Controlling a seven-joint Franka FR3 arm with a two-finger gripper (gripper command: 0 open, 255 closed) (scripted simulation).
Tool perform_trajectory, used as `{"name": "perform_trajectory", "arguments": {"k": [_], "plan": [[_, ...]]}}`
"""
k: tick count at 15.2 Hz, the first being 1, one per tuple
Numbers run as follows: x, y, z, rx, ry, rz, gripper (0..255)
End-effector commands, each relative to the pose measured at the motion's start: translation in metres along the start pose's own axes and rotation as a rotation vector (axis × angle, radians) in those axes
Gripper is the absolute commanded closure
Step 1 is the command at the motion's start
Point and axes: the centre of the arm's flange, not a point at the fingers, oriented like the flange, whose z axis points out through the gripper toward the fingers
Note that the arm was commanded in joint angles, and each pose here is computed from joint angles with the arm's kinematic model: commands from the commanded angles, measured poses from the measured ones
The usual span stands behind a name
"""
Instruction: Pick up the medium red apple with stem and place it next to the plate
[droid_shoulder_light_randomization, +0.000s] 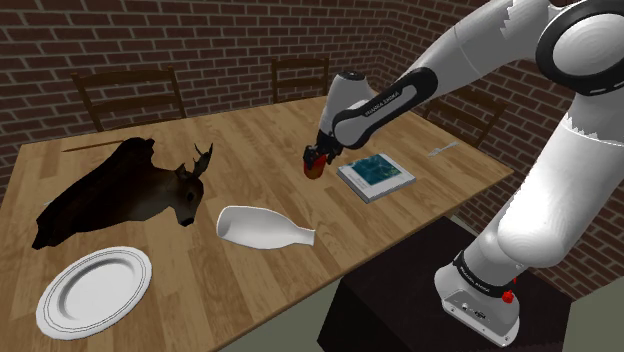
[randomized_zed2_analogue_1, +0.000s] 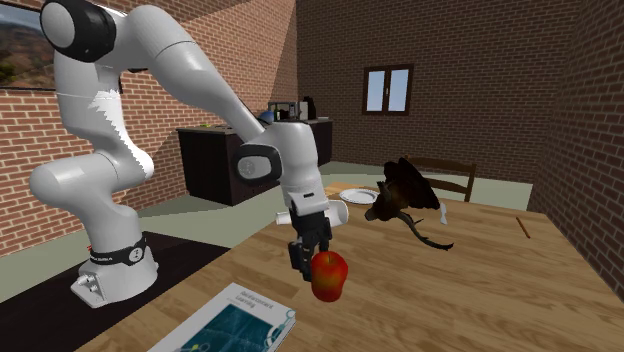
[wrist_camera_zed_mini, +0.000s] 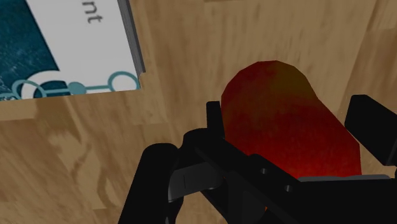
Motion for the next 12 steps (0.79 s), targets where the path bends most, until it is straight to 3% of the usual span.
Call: {"name": "perform_trajectory", "arguments": {"k": [1,12], "plan": [[0.002,0.0,-0.009,0.0,0.0,0.0,255],[0.012,-0.003,-0.067,0.0,0.0,0.0,255]]}}
